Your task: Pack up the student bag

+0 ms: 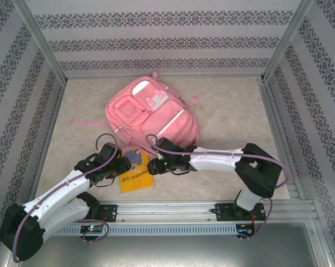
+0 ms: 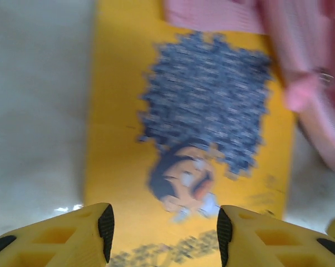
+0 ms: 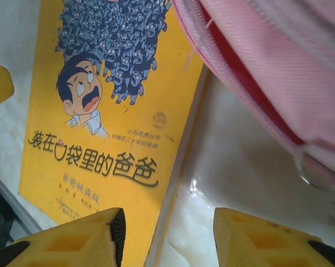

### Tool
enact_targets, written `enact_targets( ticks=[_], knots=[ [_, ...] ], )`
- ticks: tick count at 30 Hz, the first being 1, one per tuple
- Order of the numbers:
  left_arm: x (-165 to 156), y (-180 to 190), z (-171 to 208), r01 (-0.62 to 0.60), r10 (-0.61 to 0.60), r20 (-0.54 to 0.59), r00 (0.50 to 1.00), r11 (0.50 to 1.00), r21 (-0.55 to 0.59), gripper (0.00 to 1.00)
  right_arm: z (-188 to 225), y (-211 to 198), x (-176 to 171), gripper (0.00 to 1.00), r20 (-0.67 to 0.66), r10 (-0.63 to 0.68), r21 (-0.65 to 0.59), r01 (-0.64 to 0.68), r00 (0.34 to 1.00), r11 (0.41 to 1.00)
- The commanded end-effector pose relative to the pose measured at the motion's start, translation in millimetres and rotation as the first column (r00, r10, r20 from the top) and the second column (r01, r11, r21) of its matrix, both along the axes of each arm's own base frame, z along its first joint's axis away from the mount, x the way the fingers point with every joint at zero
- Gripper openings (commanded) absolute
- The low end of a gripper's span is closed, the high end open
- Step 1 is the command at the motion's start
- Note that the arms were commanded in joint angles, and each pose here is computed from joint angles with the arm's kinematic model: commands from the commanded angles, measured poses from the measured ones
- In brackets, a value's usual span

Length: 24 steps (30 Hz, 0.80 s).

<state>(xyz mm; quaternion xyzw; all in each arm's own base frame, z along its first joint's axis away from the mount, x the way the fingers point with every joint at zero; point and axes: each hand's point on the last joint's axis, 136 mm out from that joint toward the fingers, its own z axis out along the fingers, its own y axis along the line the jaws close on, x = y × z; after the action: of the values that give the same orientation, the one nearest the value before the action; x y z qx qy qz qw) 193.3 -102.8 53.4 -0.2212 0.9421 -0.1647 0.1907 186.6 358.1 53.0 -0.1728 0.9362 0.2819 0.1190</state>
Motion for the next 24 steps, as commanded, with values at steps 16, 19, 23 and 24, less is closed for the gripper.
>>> enact_targets(
  ticks=[16, 19, 23, 24],
  knots=[
    [-0.7, -11.3, -37.2, 0.005, -0.006, -0.005, 1.0, 0.986, -0.169, 0.45, -17.0, 48.0, 11.0, 0.44, -0.135, -0.043, 0.057, 0.051, 0.99, 0.997],
    [-1.5, -14.6, -39.4, 0.011, -0.013, -0.008, 1.0, 0.982, -0.188, 0.42, -4.1, 49.7, 10.5, 0.42, -0.148, -0.043, 0.1, 0.059, 0.988, 0.993],
    [-3.0, -14.5, -40.7, 0.016, -0.019, -0.01, 1.0, 0.982, -0.188, 0.42, 17.1, 46.4, 10.4, 0.4, -0.161, -0.056, 0.163, 0.083, 0.985, 0.983],
    [-3.2, -15.0, -40.6, 0.018, -0.02, -0.01, 1.0, 0.982, -0.19, 0.42, 20.9, 46.3, 10.0, 0.39, -0.17, -0.058, 0.182, 0.089, 0.984, 0.979]
  ],
)
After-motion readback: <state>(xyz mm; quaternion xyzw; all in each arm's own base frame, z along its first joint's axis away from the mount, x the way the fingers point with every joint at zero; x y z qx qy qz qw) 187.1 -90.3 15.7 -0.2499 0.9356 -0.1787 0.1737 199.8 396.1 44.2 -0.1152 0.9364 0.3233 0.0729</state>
